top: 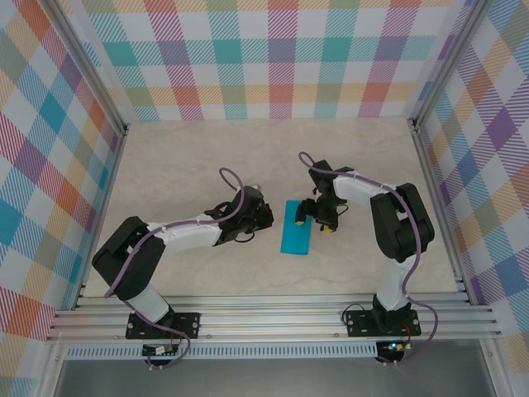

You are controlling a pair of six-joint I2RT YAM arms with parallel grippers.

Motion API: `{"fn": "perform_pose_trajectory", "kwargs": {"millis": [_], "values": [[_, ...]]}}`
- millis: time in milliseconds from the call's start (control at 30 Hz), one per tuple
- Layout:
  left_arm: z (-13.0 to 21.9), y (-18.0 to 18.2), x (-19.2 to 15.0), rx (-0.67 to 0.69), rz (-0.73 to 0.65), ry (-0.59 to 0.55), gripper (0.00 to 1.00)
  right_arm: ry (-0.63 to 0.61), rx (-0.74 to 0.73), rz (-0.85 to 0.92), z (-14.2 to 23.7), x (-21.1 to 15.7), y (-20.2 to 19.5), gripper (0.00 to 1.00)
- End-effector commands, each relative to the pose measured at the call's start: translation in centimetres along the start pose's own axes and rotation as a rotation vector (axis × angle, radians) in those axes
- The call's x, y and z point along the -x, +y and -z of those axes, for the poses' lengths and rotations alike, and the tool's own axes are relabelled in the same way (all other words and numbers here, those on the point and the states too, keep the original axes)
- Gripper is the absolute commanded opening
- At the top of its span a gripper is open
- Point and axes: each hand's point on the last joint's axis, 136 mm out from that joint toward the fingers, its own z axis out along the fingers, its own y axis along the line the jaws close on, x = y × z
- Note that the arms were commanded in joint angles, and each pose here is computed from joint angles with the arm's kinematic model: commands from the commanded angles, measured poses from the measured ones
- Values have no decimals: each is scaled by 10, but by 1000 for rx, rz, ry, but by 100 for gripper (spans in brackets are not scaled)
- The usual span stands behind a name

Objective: Fold a paper plane with a square sheet of paper (pick it up from the middle)
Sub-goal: Hold the square sheet of paper at the center of the table.

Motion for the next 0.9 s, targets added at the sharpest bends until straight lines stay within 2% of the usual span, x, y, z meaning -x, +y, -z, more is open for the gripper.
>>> {"fn": "perform_pose_trajectory", "kwargs": {"millis": [0, 600, 867], "values": [[-5, -4, -5, -13, -15, 26, 4, 74, -63, -9, -52, -9, -24, 80], [-24, -25, -17, -93, -34, 128, 1, 105, -149, -9, -63, -15, -43, 80], [-26, -20, -17, -71, -22, 127, 0, 122, -153, 8, -69, -18, -45, 80]]}}
